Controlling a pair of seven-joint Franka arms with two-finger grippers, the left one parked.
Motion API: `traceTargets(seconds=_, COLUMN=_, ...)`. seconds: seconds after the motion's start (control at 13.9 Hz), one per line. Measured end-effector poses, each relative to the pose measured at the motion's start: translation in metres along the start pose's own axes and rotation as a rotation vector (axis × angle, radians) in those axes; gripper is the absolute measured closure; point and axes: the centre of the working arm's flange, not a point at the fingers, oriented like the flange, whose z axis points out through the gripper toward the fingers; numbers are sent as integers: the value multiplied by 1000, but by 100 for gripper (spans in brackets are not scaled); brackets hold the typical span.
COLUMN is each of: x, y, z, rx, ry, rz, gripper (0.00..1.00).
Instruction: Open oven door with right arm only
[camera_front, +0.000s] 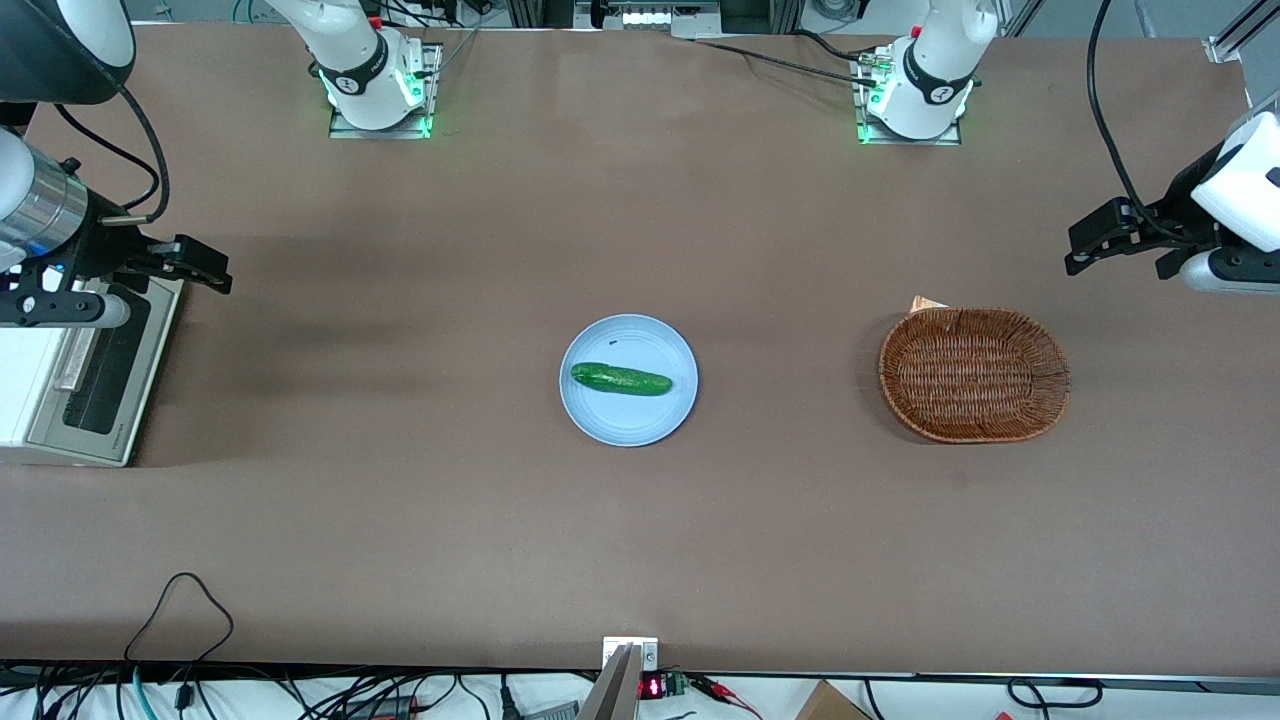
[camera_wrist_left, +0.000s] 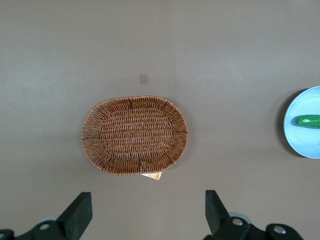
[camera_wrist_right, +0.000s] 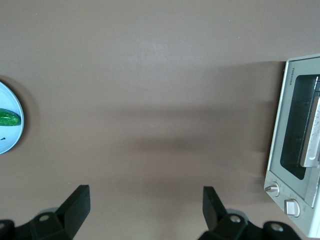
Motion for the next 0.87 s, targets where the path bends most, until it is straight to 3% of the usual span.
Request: traceTargets(seconds=0.87, x=0, y=0, z=3, rx=-1, ry=-6, rz=-9, gripper=0)
